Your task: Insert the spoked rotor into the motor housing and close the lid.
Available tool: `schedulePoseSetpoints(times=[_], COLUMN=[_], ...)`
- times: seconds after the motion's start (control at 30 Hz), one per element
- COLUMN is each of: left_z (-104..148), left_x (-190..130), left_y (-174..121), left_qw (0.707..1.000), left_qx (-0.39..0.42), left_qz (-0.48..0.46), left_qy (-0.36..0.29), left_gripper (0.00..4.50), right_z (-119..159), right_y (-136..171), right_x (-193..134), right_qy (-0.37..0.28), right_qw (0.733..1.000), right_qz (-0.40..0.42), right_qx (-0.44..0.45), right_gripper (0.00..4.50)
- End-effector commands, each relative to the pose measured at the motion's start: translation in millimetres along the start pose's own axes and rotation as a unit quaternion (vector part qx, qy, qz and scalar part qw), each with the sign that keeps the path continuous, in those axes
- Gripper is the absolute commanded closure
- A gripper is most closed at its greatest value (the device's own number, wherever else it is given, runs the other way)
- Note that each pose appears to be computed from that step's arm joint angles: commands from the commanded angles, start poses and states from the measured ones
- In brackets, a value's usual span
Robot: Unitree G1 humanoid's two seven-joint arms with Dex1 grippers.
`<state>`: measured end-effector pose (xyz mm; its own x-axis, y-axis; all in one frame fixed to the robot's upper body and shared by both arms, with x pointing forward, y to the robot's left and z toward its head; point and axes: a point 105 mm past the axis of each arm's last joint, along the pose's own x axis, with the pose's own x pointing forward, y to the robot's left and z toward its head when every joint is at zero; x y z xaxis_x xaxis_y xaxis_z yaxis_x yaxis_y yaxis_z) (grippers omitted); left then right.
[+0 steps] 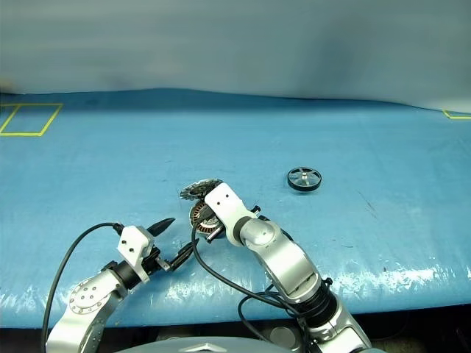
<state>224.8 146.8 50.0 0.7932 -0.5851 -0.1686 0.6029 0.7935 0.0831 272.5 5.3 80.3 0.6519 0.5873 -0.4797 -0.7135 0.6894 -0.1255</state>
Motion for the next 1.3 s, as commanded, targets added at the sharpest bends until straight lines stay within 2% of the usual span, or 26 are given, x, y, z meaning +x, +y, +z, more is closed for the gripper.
schedulePoseSetpoints(times=[0.03,0.43,0.7,1.07,1.3], left_z=[6,5,5,5,4], left_x=[-1,-1,-2,-2,-2], left_y=[-1,-1,-1,-1,-1], left_qw=[1.000,1.000,1.000,1.000,1.000], left_qx=[0.008,0.007,0.007,0.004,0.004], left_qz=[-0.004,-0.004,-0.001,-0.001,-0.002], left_qy=[-0.010,-0.009,-0.009,-0.008,-0.007], left_gripper=[0.00,0.00,0.00,0.00,0.00], right_z=[19,29,18,7,8], right_y=[11,16,14,-8,-5], right_x=[-4,-5,1,2,2], right_qy=[-0.045,-0.070,-0.048,-0.024,-0.030], right_qw=[0.999,0.997,0.998,0.999,0.999], right_qz=[0.024,0.031,0.026,-0.026,-0.022], right_qx=[-0.011,-0.027,-0.021,-0.031,-0.023], right_gripper=[4.49,4.49,4.49,4.49,4.49])
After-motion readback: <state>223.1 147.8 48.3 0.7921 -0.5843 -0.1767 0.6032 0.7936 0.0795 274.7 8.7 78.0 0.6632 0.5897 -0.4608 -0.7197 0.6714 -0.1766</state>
